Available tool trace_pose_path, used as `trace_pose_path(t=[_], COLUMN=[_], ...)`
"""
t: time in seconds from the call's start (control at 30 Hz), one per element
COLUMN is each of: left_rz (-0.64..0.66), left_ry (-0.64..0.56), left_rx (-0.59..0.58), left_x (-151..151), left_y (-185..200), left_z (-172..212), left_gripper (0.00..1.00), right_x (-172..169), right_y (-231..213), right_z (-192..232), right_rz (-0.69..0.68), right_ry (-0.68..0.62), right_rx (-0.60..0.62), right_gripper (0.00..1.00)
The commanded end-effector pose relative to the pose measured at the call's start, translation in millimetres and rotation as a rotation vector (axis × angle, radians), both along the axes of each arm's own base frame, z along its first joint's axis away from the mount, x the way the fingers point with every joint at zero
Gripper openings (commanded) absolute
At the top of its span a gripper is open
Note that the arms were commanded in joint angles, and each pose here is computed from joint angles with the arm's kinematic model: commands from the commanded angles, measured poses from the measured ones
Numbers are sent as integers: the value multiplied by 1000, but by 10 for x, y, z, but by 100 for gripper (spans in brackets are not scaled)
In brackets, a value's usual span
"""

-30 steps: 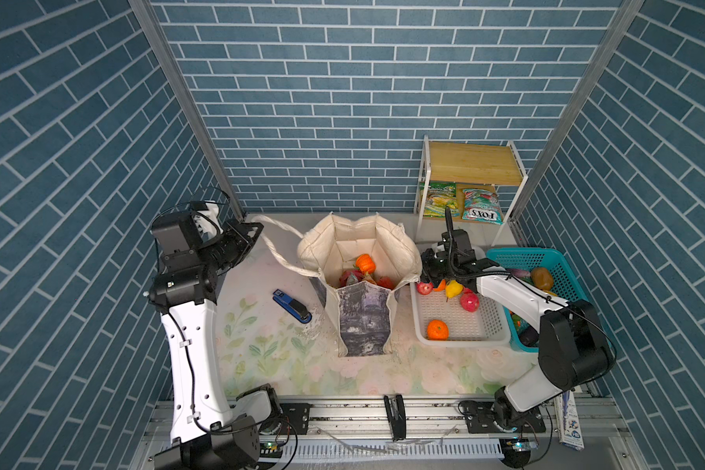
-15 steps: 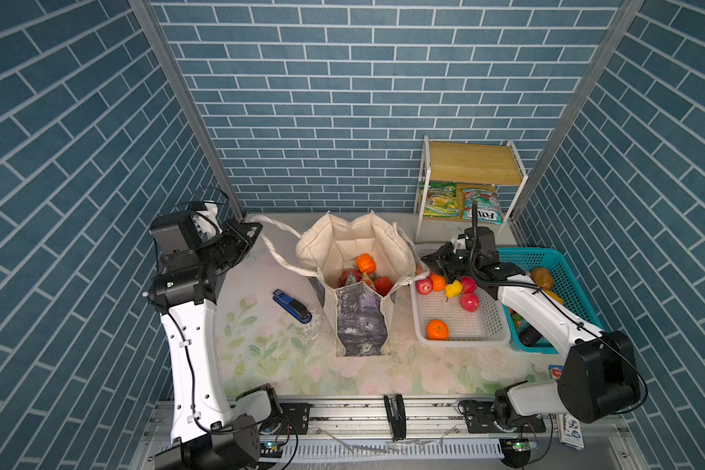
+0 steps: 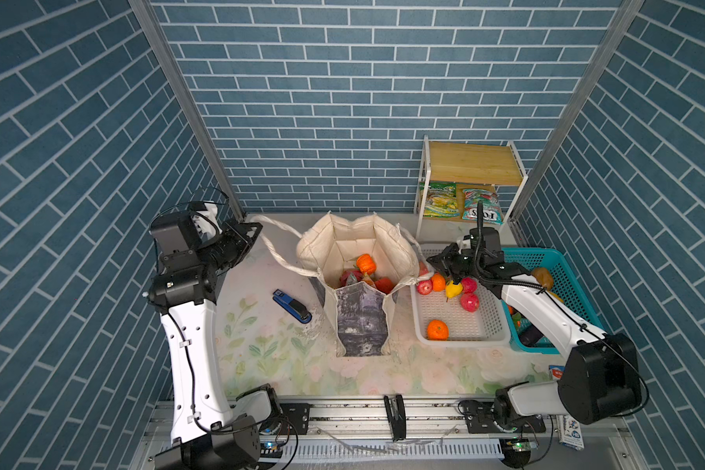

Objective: Place the food into the grocery bag and tie it

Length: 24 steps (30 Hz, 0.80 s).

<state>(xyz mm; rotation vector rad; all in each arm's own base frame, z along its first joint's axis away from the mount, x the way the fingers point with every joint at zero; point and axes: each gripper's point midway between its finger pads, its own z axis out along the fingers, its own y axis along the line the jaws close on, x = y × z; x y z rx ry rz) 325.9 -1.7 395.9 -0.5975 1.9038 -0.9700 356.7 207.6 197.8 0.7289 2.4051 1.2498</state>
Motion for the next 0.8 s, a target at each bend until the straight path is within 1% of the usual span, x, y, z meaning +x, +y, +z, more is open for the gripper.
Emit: trace_pose_path(t=[0.0, 0.2, 0.3, 0.47, 0.57, 0.77], left_rz=[5, 5, 4, 3, 5, 8], left_ry=[-86, -83, -85, -91, -90, -94], left_rx=[31, 31, 33, 38, 36, 32], left_x=[-25, -27, -26, -24, -24, -21], left_y=[15, 14, 14, 14, 22, 32], left_z=[216, 194, 203, 234, 236, 251], left_gripper=[3, 3, 3, 3, 3, 3], right_x=[-27, -32, -15, 28, 36, 36], right_y=[137, 365, 427, 466, 515, 658], right_z=[-160, -390, -422, -463, -505, -522], right_rz=[55, 106, 118, 125, 136, 156], right_ry=[16, 53, 54, 62, 73, 78], right_rx=[-12, -23, -21, -18, -12, 15], right_gripper=[0, 1, 6, 19, 24, 31])
